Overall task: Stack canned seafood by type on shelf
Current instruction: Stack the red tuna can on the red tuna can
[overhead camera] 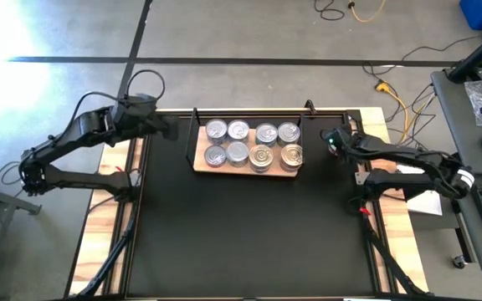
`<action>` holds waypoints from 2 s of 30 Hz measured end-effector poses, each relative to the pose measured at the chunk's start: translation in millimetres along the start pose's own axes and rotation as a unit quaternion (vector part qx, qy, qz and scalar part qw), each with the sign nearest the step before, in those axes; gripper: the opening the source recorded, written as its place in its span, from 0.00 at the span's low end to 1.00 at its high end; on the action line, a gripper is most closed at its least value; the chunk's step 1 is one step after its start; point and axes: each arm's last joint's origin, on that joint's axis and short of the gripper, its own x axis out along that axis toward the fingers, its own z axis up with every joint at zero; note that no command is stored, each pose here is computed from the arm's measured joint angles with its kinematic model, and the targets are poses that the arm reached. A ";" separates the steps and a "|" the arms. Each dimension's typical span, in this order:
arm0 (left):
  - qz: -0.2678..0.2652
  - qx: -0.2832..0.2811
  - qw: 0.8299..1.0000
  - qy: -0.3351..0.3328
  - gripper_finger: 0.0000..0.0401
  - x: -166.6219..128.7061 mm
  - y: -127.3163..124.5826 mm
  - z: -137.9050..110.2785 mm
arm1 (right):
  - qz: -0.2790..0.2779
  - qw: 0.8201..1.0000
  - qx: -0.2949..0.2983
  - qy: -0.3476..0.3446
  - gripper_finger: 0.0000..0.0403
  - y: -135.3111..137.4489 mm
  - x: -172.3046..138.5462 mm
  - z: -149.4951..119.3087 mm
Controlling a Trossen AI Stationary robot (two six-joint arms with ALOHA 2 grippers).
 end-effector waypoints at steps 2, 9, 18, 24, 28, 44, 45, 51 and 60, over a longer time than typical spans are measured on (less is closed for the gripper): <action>0.020 -0.002 1.000 -0.008 0.46 -0.4 2.0 -0.3 | -0.001 1.000 -0.006 0.001 0.07 -4.9 6.9 -0.7; 0.020 0.031 0.999 -0.002 0.46 -0.9 1.5 -1.9 | -0.037 0.996 -0.069 0.040 0.03 -29.0 10.1 -9.1; -0.085 0.164 0.983 0.013 0.46 -10.9 -20.6 -13.0 | -0.097 0.963 -0.248 0.048 0.03 -55.2 -23.5 -20.1; -0.173 0.226 0.959 0.020 0.46 -26.2 -42.9 -30.3 | -0.108 0.925 -0.354 0.085 0.03 -75.6 -46.8 -28.8; -0.222 0.252 0.941 0.034 0.46 -38.1 -54.0 -43.8 | -0.107 0.894 -0.418 0.124 0.03 -91.1 -60.6 -36.2; -0.262 0.274 0.923 0.064 0.46 -46.1 -70.3 -63.7 | -0.095 0.754 -0.623 0.189 0.03 -153.2 -126.7 -158.4; -0.260 0.275 0.923 0.066 0.46 -44.9 -71.4 -64.6 | -0.087 0.744 -0.631 0.200 0.03 -152.7 -131.7 -169.5; -0.253 0.270 0.926 0.080 0.46 -39.9 -76.9 -69.0 | -0.019 0.654 -0.709 0.264 0.03 -133.7 -164.8 -211.6; -0.254 0.269 0.922 0.118 0.46 -37.1 -90.5 -88.9 | 0.204 0.439 -0.837 0.254 0.03 -95.5 -231.0 -184.7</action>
